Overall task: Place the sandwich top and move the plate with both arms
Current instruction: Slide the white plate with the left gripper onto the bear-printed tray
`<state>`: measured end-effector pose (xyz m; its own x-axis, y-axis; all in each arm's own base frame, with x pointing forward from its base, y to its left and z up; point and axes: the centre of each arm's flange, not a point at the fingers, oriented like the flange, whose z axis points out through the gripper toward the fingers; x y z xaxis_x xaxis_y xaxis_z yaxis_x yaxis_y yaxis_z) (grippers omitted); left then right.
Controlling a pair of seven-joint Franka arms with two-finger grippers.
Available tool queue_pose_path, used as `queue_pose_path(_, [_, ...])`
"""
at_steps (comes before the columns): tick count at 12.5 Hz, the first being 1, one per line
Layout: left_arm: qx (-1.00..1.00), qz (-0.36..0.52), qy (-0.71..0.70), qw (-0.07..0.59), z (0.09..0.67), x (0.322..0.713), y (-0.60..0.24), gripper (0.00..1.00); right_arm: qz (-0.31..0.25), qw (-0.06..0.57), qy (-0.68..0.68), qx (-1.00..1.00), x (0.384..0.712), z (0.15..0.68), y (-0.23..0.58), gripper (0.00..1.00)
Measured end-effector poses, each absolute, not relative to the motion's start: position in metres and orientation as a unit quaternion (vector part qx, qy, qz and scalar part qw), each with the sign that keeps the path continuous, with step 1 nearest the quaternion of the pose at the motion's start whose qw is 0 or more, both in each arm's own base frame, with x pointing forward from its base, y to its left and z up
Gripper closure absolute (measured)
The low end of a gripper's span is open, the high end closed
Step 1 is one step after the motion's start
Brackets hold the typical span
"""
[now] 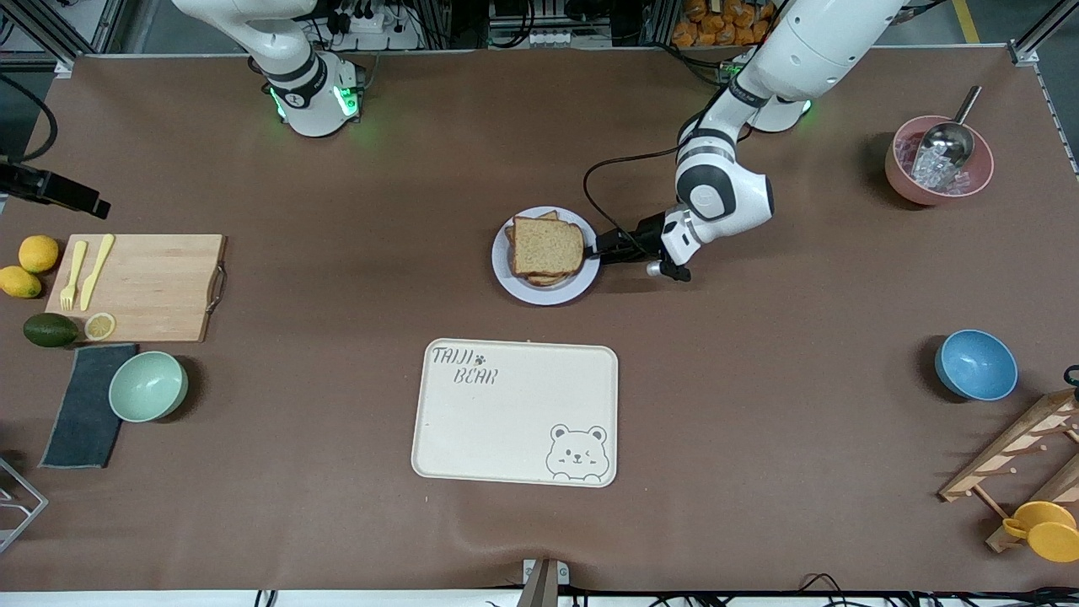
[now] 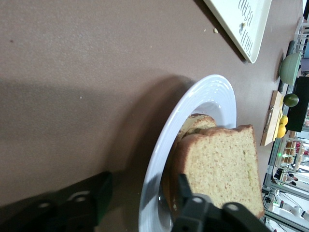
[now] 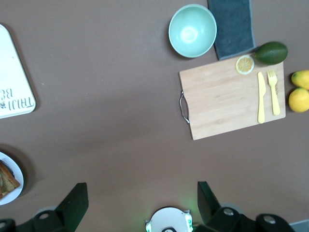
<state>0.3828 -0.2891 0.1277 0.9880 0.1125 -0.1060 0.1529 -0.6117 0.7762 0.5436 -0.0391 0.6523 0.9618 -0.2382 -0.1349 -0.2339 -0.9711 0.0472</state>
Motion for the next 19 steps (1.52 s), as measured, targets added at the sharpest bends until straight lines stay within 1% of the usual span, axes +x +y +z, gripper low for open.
queue_pose_path(1, [0.898, -0.024, 0.072, 0.434, 0.127, 0.381, -0.291, 0.57, -0.053, 0.015, -0.118, 0.991, 0.544, 0.663, -0.038, 0.00])
queue_pose_path(2, [0.898, -0.025, 0.070, 0.434, 0.128, 0.380, -0.292, 0.67, -0.042, 0.014, -0.117, 0.992, 0.544, 0.670, -0.037, 0.00])
queue_pose_path(3, [0.897, -0.025, 0.068, 0.436, 0.129, 0.380, -0.295, 0.80, -0.034, 0.014, -0.116, 0.993, 0.545, 0.674, -0.036, 0.00])
queue_pose_path(4, [0.895, -0.025, 0.065, 0.441, 0.132, 0.379, -0.299, 0.86, -0.024, 0.013, -0.114, 0.993, 0.547, 0.677, -0.033, 0.00])
queue_pose_path(6, [0.891, -0.025, 0.075, 0.448, 0.134, 0.374, -0.305, 0.86, -0.007, 0.012, -0.107, 0.994, 0.550, 0.681, -0.026, 0.00])
queue_pose_path(8, [0.887, -0.024, 0.080, 0.454, 0.137, 0.372, -0.311, 0.90, 0.002, 0.012, -0.108, 0.994, 0.552, 0.684, -0.027, 0.00])
queue_pose_path(12, [0.883, -0.004, 0.080, 0.463, 0.140, 0.371, -0.312, 0.90, 0.003, 0.012, -0.109, 0.994, 0.552, 0.684, -0.029, 0.00])
queue_pose_path(13, [0.882, 0.000, 0.081, 0.464, 0.141, 0.373, -0.313, 0.90, 0.003, 0.012, -0.109, 0.994, 0.552, 0.684, -0.028, 0.00])
queue_pose_path(14, [0.881, 0.003, 0.081, 0.466, 0.144, 0.376, -0.313, 0.93, 0.003, 0.012, -0.108, 0.994, 0.552, 0.684, -0.028, 0.00])
queue_pose_path(19, [0.874, 0.022, 0.088, 0.478, 0.157, 0.388, -0.315, 0.93, 0.003, 0.012, -0.107, 0.994, 0.552, 0.684, -0.026, 0.00])
